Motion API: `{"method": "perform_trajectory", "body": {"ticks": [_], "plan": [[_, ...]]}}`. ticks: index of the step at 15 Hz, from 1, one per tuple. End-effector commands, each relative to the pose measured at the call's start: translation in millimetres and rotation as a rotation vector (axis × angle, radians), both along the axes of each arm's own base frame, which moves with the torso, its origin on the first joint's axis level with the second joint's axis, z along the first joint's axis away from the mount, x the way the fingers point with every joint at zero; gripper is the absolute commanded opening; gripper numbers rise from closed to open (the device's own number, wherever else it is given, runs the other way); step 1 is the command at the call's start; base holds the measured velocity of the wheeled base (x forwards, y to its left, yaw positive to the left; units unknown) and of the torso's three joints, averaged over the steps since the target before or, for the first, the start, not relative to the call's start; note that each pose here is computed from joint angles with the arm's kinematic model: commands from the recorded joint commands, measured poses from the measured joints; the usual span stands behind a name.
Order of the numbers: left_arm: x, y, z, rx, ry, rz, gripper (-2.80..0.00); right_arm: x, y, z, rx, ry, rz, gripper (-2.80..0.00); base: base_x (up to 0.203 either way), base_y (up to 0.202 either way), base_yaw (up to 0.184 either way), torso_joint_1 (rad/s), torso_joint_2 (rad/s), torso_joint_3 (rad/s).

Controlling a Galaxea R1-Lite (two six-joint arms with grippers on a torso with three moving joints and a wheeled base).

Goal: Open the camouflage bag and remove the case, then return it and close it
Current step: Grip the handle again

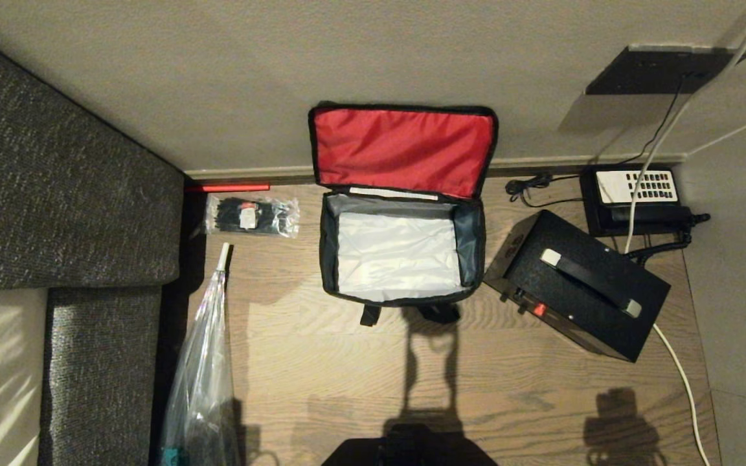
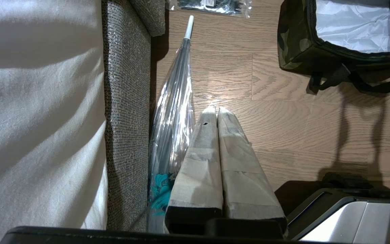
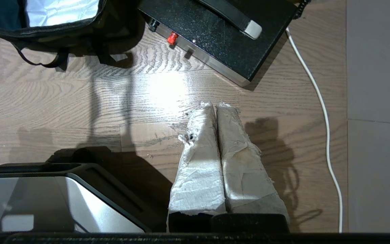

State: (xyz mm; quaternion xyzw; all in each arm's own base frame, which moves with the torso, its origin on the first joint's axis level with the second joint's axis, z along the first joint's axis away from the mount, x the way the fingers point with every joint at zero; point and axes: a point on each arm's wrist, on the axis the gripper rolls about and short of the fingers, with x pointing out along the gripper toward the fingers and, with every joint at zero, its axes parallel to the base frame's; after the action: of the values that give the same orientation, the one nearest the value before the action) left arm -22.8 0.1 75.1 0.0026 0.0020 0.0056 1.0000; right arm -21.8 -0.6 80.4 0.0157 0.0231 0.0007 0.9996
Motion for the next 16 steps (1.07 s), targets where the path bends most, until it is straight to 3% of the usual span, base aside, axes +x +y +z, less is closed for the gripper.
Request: {"method": "perform_trajectory", "body": {"ticks": [1, 11, 14, 16], "plan": [[0.1, 0.0, -0.8, 0.0, 0.001, 0.002, -2.8, 0.5, 0.0, 0.8, 0.002, 0.0, -0.001, -2.8, 0.0, 0.0, 0.0, 0.0, 0.0, 0.0], [0.1, 0.0, -0.8, -0.001, 0.001, 0.001, -2.8, 0.7, -0.1, 1.1, -0.004, -0.009, -0.005, -2.8, 0.0, 0.0, 0.0, 0.0, 0.0, 0.0], [0.1, 0.0, -0.8, 0.001, 0.001, 0.001, -2.8, 0.7, 0.5, 0.0, -0.083, 0.0, 0.026, -2.8, 0.0, 0.0, 0.0, 0.0, 0.0, 0.0], [0.1, 0.0, -0.8, -0.001, 0.001, 0.002, -2.8, 0.7, 0.5, 0.3, -0.065, -0.003, 0.027, -2.8, 0.0, 0.0, 0.0, 0.0, 0.0, 0.0]]}}
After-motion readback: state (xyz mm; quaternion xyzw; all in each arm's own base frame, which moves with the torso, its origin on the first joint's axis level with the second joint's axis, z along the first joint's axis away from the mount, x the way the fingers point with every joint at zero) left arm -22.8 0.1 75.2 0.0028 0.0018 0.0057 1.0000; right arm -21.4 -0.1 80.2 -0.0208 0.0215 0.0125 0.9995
